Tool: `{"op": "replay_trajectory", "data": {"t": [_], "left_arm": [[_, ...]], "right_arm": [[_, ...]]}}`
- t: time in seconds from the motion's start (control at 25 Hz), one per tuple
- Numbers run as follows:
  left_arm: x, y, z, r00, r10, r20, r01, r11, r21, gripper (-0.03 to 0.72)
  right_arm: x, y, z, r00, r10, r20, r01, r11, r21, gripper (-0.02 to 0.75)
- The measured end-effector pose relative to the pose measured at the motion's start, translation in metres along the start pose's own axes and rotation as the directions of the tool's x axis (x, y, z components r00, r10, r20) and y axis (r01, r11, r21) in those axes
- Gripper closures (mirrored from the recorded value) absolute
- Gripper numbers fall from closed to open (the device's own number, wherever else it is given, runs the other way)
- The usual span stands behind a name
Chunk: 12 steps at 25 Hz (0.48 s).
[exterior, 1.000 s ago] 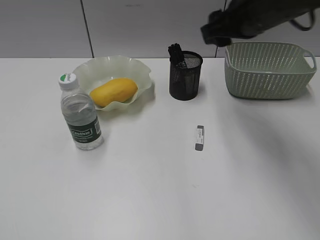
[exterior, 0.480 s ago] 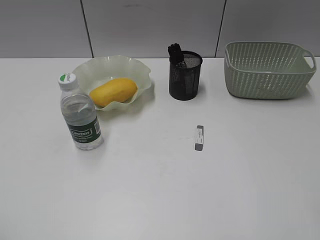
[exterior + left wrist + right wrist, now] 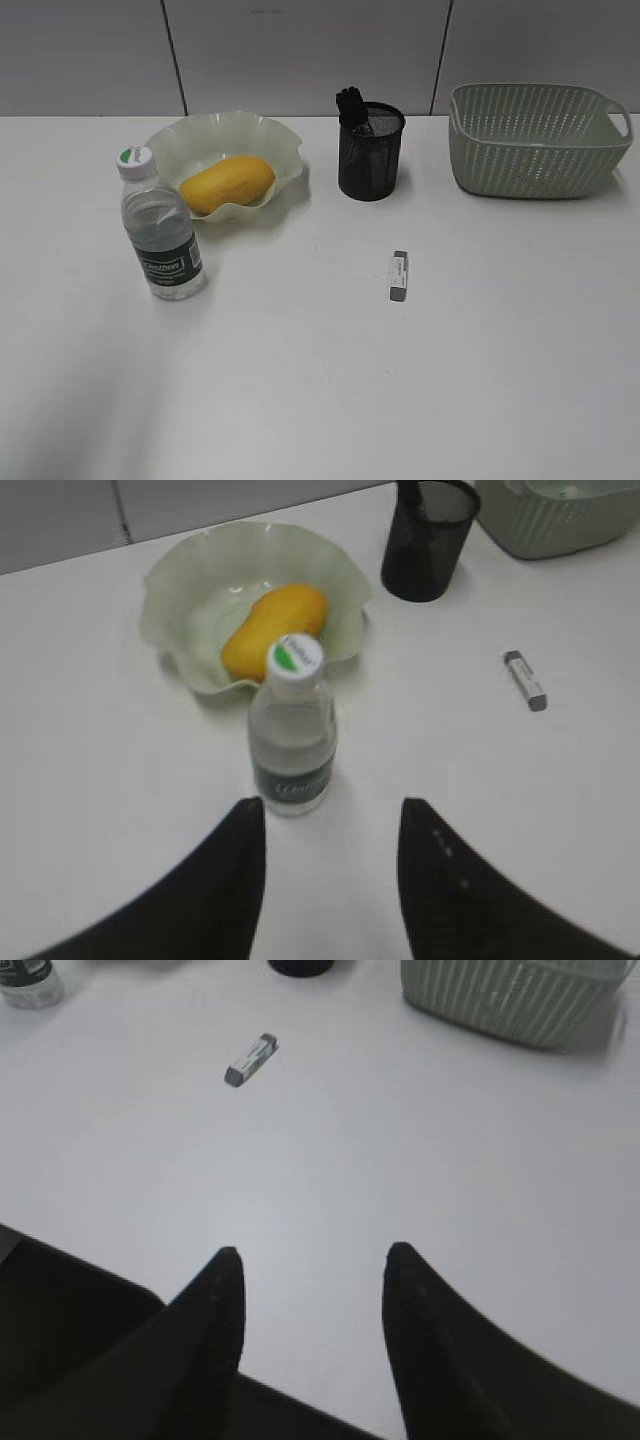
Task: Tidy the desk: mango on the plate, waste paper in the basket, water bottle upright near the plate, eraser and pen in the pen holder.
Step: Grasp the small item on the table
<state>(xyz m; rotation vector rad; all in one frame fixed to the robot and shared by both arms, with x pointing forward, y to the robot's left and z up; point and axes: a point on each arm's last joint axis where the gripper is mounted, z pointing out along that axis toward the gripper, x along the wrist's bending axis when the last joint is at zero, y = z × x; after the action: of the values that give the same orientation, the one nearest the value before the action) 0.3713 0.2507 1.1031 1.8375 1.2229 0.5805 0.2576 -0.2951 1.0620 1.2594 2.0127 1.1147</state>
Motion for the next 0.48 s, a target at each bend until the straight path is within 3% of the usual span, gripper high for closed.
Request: {"op": "replay_trajectory", "data": {"t": [0.08, 0.16, 0.28, 0.48], "left_arm": [[-0.003, 0.023, 0.029, 0.998, 0.024, 0.052, -0.026, 0.999, 0.033, 0.356], [-0.017, 0.043, 0.053, 0.989, 0.088, 0.117, -0.094, 0.995, 0.044, 0.356], [-0.053, 0.068, 0.091, 0.960, 0.187, 0.206, -0.197, 0.980, 0.027, 0.361], [-0.113, 0.074, 0.179, 0.931, 0.194, 0.308, -0.252, 0.955, 0.158, 0.363]], "right_arm": [[-0.003, -0.007, -0.006, 1.000, -0.016, 0.024, 0.017, 0.999, -0.044, 0.367], [-0.005, -0.011, -0.011, 0.999, -0.020, 0.034, 0.023, 0.996, -0.085, 0.367], [-0.006, -0.016, -0.018, 0.999, -0.016, 0.039, 0.021, 0.991, -0.129, 0.369], [-0.006, -0.017, -0.019, 0.999, -0.014, 0.041, 0.020, 0.991, -0.134, 0.369]]}}
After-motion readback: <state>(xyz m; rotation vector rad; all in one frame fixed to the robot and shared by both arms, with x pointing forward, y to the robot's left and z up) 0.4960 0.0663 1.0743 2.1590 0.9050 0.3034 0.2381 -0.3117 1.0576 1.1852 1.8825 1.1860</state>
